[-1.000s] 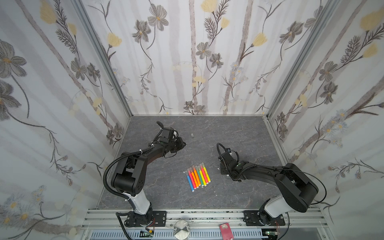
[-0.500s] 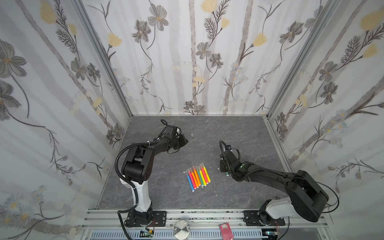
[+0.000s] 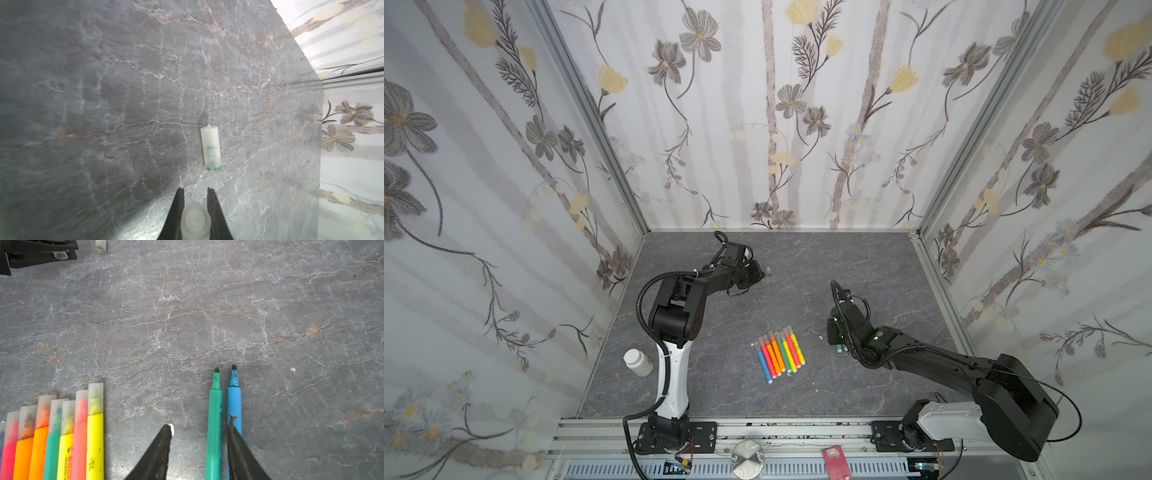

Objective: Open the pen caps
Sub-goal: 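Set the cap down with the left gripper while the right lays down the marker, then grasp the yellow highlighter with the right gripper while the left gripper returns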

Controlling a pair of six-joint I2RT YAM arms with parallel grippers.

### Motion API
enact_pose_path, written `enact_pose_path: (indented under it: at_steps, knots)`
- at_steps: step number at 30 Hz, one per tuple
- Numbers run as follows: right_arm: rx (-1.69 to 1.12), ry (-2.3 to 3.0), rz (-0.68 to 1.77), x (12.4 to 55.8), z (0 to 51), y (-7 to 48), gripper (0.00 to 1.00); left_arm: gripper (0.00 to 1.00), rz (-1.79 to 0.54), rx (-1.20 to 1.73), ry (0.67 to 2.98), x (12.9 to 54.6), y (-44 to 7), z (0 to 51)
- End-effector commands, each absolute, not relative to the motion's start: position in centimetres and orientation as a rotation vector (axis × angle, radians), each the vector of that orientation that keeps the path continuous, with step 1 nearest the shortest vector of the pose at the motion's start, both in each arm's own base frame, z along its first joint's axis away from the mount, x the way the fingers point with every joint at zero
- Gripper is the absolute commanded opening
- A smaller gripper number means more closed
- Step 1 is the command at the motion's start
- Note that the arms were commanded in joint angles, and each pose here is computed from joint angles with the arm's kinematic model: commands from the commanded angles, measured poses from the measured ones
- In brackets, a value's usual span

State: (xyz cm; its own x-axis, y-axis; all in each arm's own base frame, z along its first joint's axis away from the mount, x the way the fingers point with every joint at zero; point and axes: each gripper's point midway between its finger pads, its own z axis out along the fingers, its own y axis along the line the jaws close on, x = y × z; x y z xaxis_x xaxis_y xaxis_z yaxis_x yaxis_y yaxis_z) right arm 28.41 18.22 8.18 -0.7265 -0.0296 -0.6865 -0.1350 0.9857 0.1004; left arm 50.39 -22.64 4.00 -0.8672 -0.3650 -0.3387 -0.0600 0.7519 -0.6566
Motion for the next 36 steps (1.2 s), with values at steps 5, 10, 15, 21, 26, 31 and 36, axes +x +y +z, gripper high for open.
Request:
enact_pose_path:
  at_steps: [5,10,15,21,26,31,36]
  knots:
    - [-0.101,2.381,0.181,28.3,7.9,17.9,0.44,0.14,-0.931,-0.333,2.509,50.9,-23.1,3.8]
    - [-0.106,2.384,0.183,28.2,7.7,18.0,0.44,0.17,-0.931,-0.335,2.516,50.8,-23.2,3.5]
    - [-0.111,2.384,0.188,28.3,7.7,18.1,0.44,0.24,-0.925,-0.341,2.527,50.7,-23.1,3.0]
    - [-0.113,2.39,0.19,28.2,7.5,18.1,0.44,0.29,-0.923,-0.344,2.532,50.6,-23.0,3.0]
    - [-0.119,2.39,0.229,28.1,7.6,18.7,0.44,0.3,-0.923,-0.338,2.519,50.6,-23.0,3.9]
    - [-0.167,2.414,0.313,27.7,7.4,20.5,0.44,0.32,-0.923,-0.328,2.502,50.1,-22.4,5.6]
    - [-0.277,2.445,0.339,26.9,6.8,23.2,0.44,0.34,-0.932,-0.325,2.452,48.3,-20.7,8.4]
